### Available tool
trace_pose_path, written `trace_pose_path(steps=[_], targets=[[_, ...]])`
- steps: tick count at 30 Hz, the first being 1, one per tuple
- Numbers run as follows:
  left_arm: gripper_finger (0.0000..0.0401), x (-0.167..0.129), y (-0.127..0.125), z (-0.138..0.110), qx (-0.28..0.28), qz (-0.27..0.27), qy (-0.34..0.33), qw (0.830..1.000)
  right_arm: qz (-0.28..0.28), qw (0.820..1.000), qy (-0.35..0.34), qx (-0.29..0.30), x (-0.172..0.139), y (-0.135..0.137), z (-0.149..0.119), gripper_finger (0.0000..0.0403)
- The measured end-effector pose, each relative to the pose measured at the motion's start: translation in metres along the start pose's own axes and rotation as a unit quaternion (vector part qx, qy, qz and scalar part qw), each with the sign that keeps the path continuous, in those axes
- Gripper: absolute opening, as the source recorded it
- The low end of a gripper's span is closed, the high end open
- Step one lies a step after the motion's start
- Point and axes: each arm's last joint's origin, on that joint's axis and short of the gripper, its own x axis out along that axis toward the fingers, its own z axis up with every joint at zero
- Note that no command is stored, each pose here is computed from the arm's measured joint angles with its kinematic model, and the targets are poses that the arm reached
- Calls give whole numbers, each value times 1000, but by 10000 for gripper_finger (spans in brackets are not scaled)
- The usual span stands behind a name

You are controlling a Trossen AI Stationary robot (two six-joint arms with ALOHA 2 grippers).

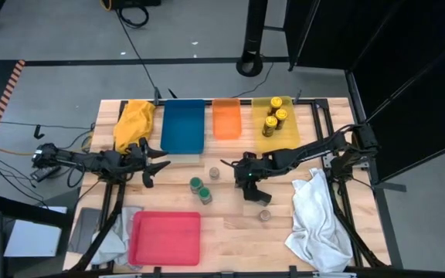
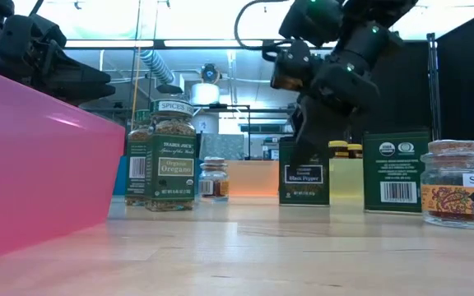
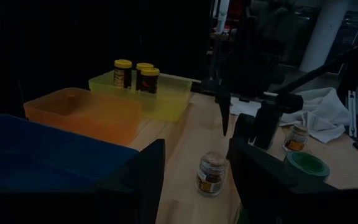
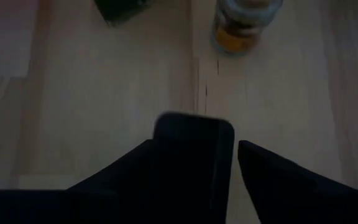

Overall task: Sort spices by type
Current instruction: Put the top black seasoning can into the blue bin

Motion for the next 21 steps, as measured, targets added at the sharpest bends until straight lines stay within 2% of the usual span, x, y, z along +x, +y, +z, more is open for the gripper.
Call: trace_pose_path(steps=[8,14,21], targets=[[184,0,0,0,0,0,0,1000,0,1000,-10,-23,-8,1,15,137],[184,0,0,0,0,0,0,1000,-3,1000,-7,-23,-8,-1,15,137],[184,0,0,0,0,0,-1,1000,-46,997,-33,-47,-11,-5,20,150]])
